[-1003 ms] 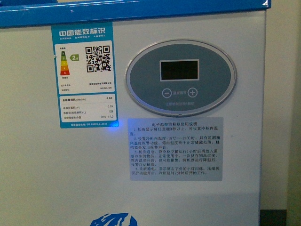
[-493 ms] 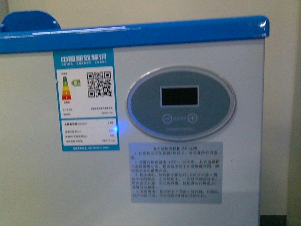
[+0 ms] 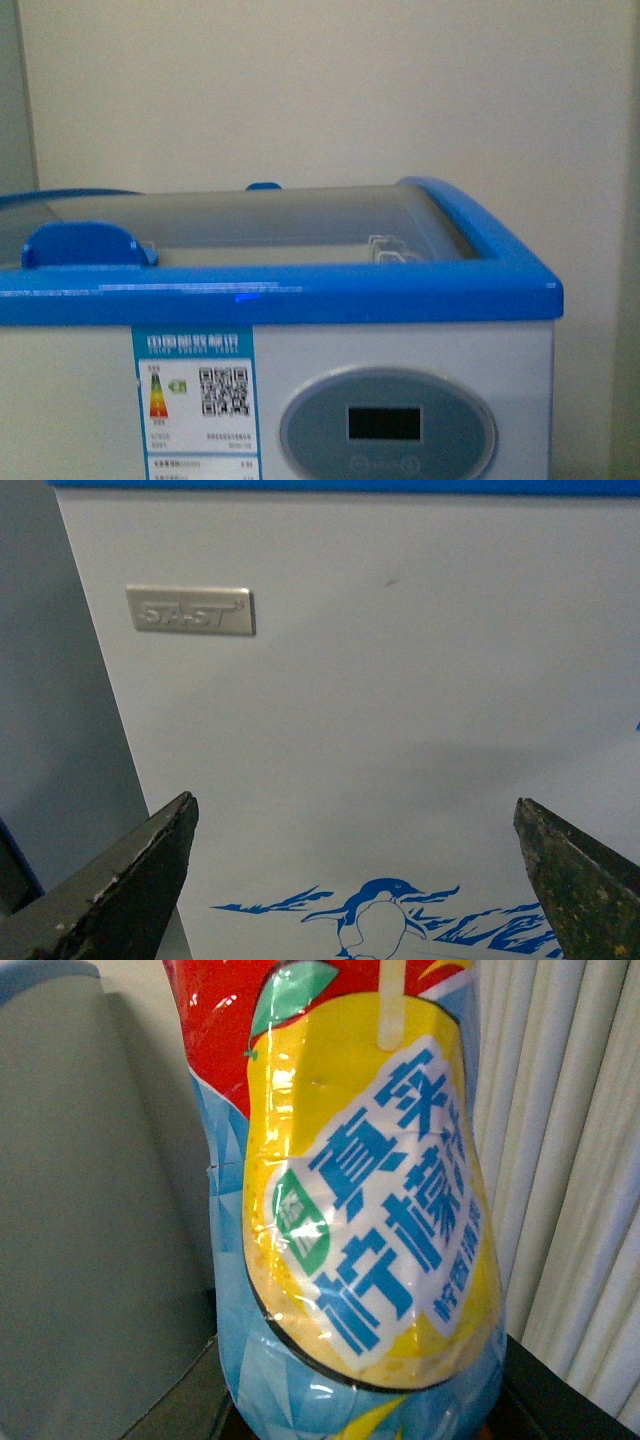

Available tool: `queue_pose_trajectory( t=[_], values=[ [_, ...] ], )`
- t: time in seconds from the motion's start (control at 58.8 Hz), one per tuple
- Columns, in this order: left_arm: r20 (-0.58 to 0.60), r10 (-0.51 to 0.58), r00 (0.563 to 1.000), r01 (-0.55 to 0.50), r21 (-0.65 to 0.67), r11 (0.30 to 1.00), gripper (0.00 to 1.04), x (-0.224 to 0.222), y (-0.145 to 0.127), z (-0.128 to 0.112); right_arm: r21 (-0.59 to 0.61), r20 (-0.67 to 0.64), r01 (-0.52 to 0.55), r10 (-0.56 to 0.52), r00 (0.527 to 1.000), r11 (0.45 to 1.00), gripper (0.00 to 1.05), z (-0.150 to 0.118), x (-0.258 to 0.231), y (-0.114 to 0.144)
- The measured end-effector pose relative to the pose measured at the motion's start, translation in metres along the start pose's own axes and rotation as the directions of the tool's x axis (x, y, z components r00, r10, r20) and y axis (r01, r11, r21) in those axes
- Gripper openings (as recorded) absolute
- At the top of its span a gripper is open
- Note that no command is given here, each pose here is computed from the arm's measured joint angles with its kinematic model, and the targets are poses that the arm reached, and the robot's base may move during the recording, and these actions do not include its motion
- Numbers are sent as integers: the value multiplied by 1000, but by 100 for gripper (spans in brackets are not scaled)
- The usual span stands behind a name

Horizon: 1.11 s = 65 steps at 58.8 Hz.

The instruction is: Put drink in fridge

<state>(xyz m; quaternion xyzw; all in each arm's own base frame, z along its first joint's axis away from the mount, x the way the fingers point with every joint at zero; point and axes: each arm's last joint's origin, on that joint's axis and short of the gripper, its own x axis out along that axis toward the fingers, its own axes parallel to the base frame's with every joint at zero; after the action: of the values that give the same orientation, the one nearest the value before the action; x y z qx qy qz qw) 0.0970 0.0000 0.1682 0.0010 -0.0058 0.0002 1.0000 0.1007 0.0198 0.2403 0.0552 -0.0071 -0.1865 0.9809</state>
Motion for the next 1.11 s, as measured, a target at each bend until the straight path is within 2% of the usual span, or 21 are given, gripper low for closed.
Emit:
queue_pose_trajectory(
  t=[0.918, 1.003, 1.054, 1.105],
  values=[
    [-4, -3, 1000, 3, -5, 1000, 97, 0, 0, 0, -1, 1, 0, 0, 1000, 1000, 43, 0, 0, 0],
    [-141, -174, 975, 143, -204, 968, 97, 8, 0, -1, -1, 1, 1, -1, 1000, 1000, 43, 0, 0, 0],
    [-152, -235, 960, 198, -220, 955, 97, 19, 0, 1, -1, 1, -1, 1, 1000, 1000, 43, 0, 0, 0],
    [-144, -285, 948, 259, -176, 950, 97, 30, -1, 6, -1, 1, -1, 1, 1000, 1000, 43, 0, 0, 0]
  ],
)
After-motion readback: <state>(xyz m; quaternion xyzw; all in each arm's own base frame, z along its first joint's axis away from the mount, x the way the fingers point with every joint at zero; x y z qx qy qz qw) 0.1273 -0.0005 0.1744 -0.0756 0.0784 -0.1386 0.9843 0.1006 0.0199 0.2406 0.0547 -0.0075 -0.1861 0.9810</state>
